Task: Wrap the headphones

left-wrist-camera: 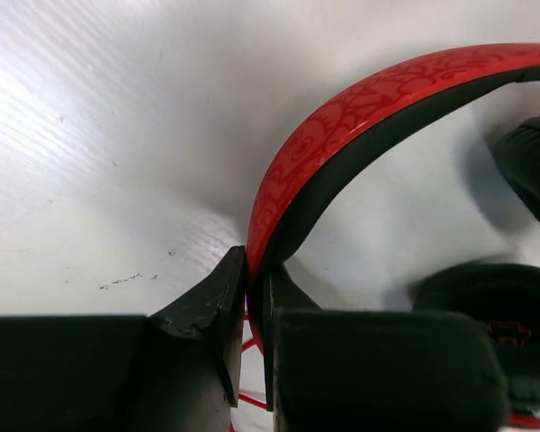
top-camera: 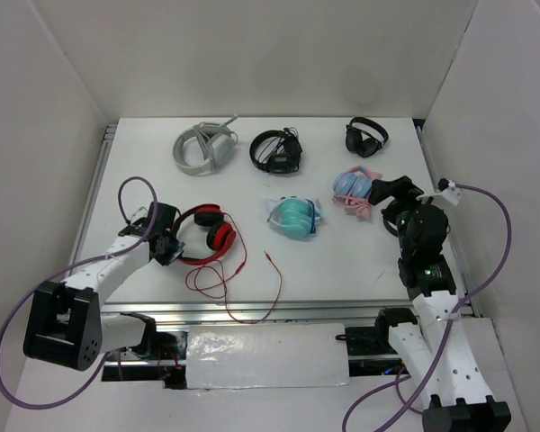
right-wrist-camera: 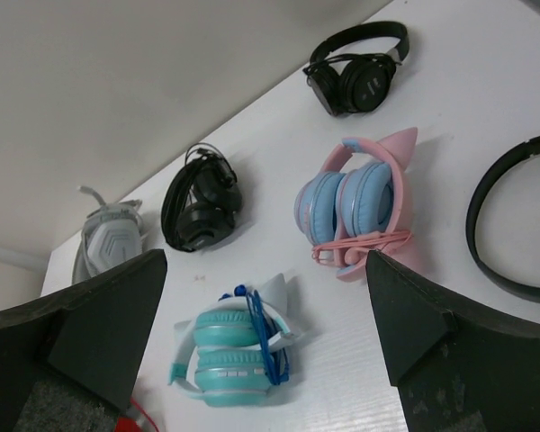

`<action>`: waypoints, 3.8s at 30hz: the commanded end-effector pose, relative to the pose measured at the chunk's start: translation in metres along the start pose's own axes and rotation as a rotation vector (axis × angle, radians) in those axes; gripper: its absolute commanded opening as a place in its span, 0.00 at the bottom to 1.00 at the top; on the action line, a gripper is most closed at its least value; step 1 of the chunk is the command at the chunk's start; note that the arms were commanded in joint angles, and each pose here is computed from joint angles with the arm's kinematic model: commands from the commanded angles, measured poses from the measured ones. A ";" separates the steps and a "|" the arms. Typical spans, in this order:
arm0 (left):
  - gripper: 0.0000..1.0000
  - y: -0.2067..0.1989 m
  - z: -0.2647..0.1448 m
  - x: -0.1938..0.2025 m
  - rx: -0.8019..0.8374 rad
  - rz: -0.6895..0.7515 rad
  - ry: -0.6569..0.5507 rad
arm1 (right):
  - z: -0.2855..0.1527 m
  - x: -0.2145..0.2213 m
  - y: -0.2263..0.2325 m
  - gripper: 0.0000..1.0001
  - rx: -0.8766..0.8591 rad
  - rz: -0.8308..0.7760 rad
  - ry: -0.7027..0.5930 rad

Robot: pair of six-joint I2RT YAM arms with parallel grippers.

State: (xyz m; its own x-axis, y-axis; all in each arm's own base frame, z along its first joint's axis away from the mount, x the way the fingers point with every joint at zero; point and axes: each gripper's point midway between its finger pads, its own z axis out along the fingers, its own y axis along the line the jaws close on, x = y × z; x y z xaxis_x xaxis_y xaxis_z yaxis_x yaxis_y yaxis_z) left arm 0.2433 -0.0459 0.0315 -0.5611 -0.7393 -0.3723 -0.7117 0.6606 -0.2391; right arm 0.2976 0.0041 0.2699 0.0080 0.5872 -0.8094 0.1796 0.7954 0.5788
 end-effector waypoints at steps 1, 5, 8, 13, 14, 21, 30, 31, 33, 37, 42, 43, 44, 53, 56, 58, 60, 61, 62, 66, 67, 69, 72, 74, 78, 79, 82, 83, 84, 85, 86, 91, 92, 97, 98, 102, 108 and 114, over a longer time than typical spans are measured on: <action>0.00 -0.039 -0.023 -0.044 0.098 -0.017 -0.134 | -0.005 0.004 0.015 1.00 -0.095 -0.014 0.018; 0.00 -0.063 -0.051 -0.075 0.175 -0.010 -0.232 | -0.008 0.013 0.029 1.00 -0.189 -0.076 0.068; 0.00 -0.090 -0.084 -0.104 0.271 -0.001 -0.328 | -0.011 0.027 0.046 1.00 -0.306 -0.103 0.135; 0.00 -0.134 -0.160 -0.158 0.421 -0.007 -0.486 | -0.019 0.043 0.074 1.00 -0.495 -0.121 0.176; 0.00 -0.140 -0.170 -0.164 0.441 -0.005 -0.501 | -0.019 0.047 0.077 1.00 -0.511 -0.129 0.184; 0.00 -0.186 -0.261 -0.202 0.633 -0.019 -0.588 | -0.029 0.083 0.122 1.00 -0.683 -0.249 0.220; 0.00 -0.204 -0.347 -0.221 0.794 -0.001 -0.681 | -0.026 0.160 0.179 1.00 -0.745 -0.350 0.328; 0.00 -0.206 -0.357 -0.222 0.818 0.001 -0.694 | -0.021 0.175 0.179 1.00 -0.731 -0.361 0.358; 0.00 -0.208 -0.368 -0.223 0.841 0.003 -0.702 | -0.025 0.184 0.190 1.00 -0.759 -0.352 0.372; 0.00 -0.209 -0.392 -0.230 0.860 -0.001 -0.731 | -0.044 0.205 0.220 1.00 -0.840 -0.298 0.319; 0.00 -0.207 -0.423 -0.237 0.897 0.004 -0.765 | -0.045 0.244 0.233 1.00 -0.855 -0.325 0.335; 0.00 -0.206 -0.429 -0.238 0.905 0.005 -0.774 | -0.043 0.249 0.235 1.00 -0.844 -0.326 0.334; 0.00 -0.207 -0.431 -0.237 0.907 0.009 -0.771 | -0.040 0.250 0.239 1.00 -0.827 -0.323 0.323; 0.00 -0.197 -0.454 -0.244 0.922 -0.030 -0.807 | -0.036 0.306 0.283 1.00 -0.933 -0.275 0.361; 0.00 -0.196 -0.463 -0.247 0.930 -0.036 -0.823 | -0.039 0.331 0.300 1.00 -0.977 -0.271 0.416; 0.00 -0.195 -0.463 -0.248 0.920 -0.039 -0.826 | -0.040 0.345 0.307 1.00 -0.987 -0.261 0.444; 0.00 -0.194 -0.463 -0.251 0.907 -0.045 -0.835 | -0.051 0.354 0.313 1.00 -1.032 -0.243 0.477; 0.00 -0.193 -0.465 -0.251 0.909 -0.046 -0.839 | -0.054 0.360 0.315 1.00 -1.043 -0.237 0.487; 0.00 -0.194 -0.462 -0.252 0.905 -0.045 -0.837 | -0.057 0.363 0.317 1.00 -1.047 -0.226 0.497; 0.00 -0.189 -0.463 -0.254 0.892 -0.072 -0.850 | -0.069 0.385 0.320 0.98 -1.061 -0.213 0.583; 0.00 -0.188 -0.465 -0.255 0.891 -0.079 -0.858 | -0.071 0.392 0.318 0.98 -1.067 -0.213 0.596; 0.00 -0.186 -0.465 -0.257 0.884 -0.087 -0.863 | -0.077 0.400 0.320 0.98 -1.071 -0.217 0.601; 0.00 -0.182 -0.468 -0.260 0.871 -0.102 -0.877 | -0.082 0.419 0.314 0.93 -1.075 -0.246 0.661; 0.00 -0.177 -0.471 -0.263 0.858 -0.115 -0.895 | -0.090 0.423 0.311 0.92 -1.093 -0.254 0.678; 0.00 -0.169 -0.478 -0.267 0.845 -0.142 -0.922 | -0.103 0.438 0.300 0.77 -1.122 -0.302 0.717; 0.00 -0.169 -0.477 -0.268 0.840 -0.143 -0.925 | -0.112 0.442 0.298 0.66 -1.153 -0.309 0.760; 0.00 -0.165 -0.475 -0.269 0.826 -0.149 -0.935 | -0.132 0.438 0.290 0.43 -1.223 -0.339 0.795; 0.00 -0.163 -0.476 -0.268 0.827 -0.151 -0.939 | -0.136 0.438 0.285 0.38 -1.227 -0.352 0.802; 0.00 -0.165 -0.470 -0.268 0.818 -0.148 -0.933 | -0.142 0.431 0.278 0.34 -1.234 -0.367 0.806; 0.00 -0.164 -0.469 -0.268 0.817 -0.155 -0.933 | -0.146 0.428 0.274 0.24 -1.243 -0.388 0.802; 0.00 -0.164 -0.467 -0.268 0.812 -0.158 -0.933 | -0.150 0.428 0.262 0.17 -1.226 -0.413 0.813; 0.00 -0.163 -0.416 -0.272 0.672 -0.197 -0.907 | -0.151 0.389 0.239 0.00 -1.066 -0.453 0.780; 0.00 -0.160 -0.405 -0.275 0.624 -0.222 -0.916 | -0.143 0.385 0.222 0.00 -0.972 -0.463 0.762; 0.00 -0.166 -0.339 -0.273 0.472 -0.260 -0.854 | -0.127 0.339 0.202 0.00 -0.739 -0.512 0.679; 0.00 -0.168 -0.328 -0.271 0.457 -0.260 -0.837 | -0.126 0.339 0.187 0.00 -0.675 -0.566 0.702; 0.00 -0.175 -0.287 -0.264 0.382 -0.207 -0.794 | -0.105 0.309 0.171 0.00 -0.475 -0.677 0.633; 0.00 -0.179 -0.234 -0.251 0.304 -0.115 -0.759 | -0.093 0.243 0.178 0.00 -0.411 -0.831 0.523; 0.00 -0.214 -0.197 -0.220 0.421 0.090 -0.721 | -0.091 0.180 0.209 0.00 -0.479 -0.968 0.403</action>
State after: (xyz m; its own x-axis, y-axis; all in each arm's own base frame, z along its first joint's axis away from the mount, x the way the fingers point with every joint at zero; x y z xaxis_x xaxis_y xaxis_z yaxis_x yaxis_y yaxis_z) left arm 0.4132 -0.0199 0.2965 -0.2048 -0.5074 -0.8370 -0.5643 0.7599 -0.3226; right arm 0.2413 0.3053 0.2034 -0.3723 -0.2841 -0.8836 -0.4570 0.8847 -0.0919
